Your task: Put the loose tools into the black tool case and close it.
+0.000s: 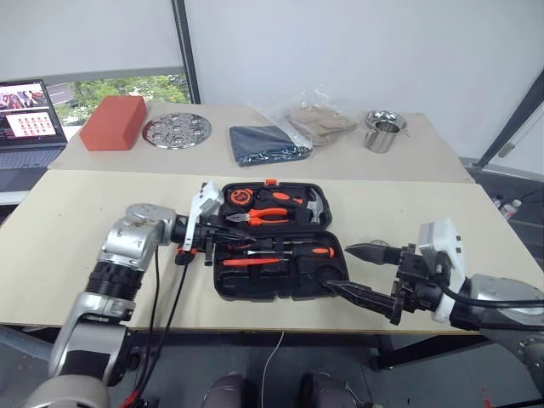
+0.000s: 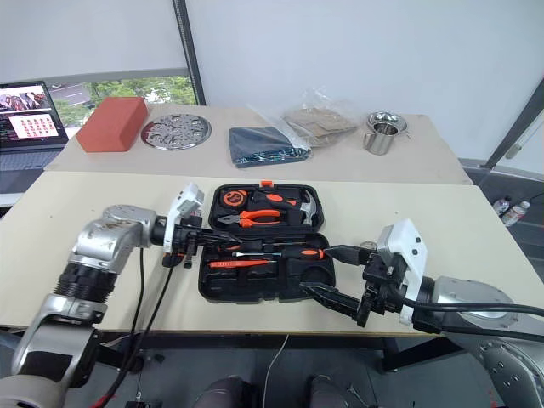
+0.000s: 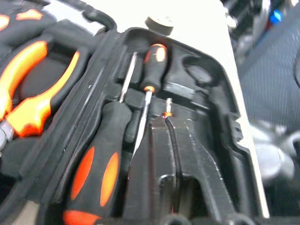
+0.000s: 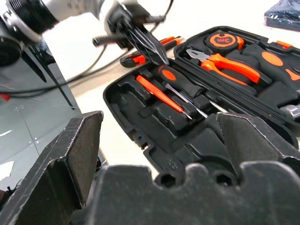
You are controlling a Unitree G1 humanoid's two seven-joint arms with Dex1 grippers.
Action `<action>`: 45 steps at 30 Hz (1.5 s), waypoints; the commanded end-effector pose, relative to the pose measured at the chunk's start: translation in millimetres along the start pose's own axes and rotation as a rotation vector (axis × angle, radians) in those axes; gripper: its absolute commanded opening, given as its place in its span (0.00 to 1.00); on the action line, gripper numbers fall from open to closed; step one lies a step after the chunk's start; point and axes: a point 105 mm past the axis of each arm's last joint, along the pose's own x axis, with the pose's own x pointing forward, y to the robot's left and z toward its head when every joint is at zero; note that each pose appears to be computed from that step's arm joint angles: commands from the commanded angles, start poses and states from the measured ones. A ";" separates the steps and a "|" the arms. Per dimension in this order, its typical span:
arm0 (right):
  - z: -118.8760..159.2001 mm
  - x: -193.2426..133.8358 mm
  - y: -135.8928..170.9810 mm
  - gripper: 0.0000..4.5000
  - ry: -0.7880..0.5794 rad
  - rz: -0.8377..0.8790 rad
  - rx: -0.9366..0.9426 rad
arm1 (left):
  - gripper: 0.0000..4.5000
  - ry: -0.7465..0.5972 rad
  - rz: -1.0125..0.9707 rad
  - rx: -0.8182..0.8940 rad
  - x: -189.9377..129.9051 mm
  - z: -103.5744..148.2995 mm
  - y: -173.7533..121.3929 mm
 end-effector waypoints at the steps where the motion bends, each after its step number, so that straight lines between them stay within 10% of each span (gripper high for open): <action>1: 10.9 0.4 2.6 1.00 -0.033 0.008 -0.056 | 0.01 0.027 0.001 0.013 5.5 -9.4 -2.8; 11: 8.8 2.5 3.2 1.00 -0.042 0.005 -0.032 | 0.01 0.253 0.032 0.140 -2.6 -73.2 -10.2; 20: 13.4 9.2 0.8 1.00 -0.053 0.045 -0.044 | 0.01 0.033 0.105 0.149 -31.4 -10.5 -11.9; 26: 20.1 17.0 3.3 1.00 -0.047 0.162 -0.060 | 0.46 -0.046 0.311 0.034 -111.1 -1.4 -35.2; 32: 20.1 29.0 -3.9 1.00 -0.014 0.230 -0.137 | 0.99 0.027 0.747 -0.178 -197.2 -79.7 -61.8; 45: 18.9 38.6 -10.0 1.00 -0.022 0.229 -0.189 | 0.99 0.037 0.929 -0.336 -145.3 -34.0 -7.6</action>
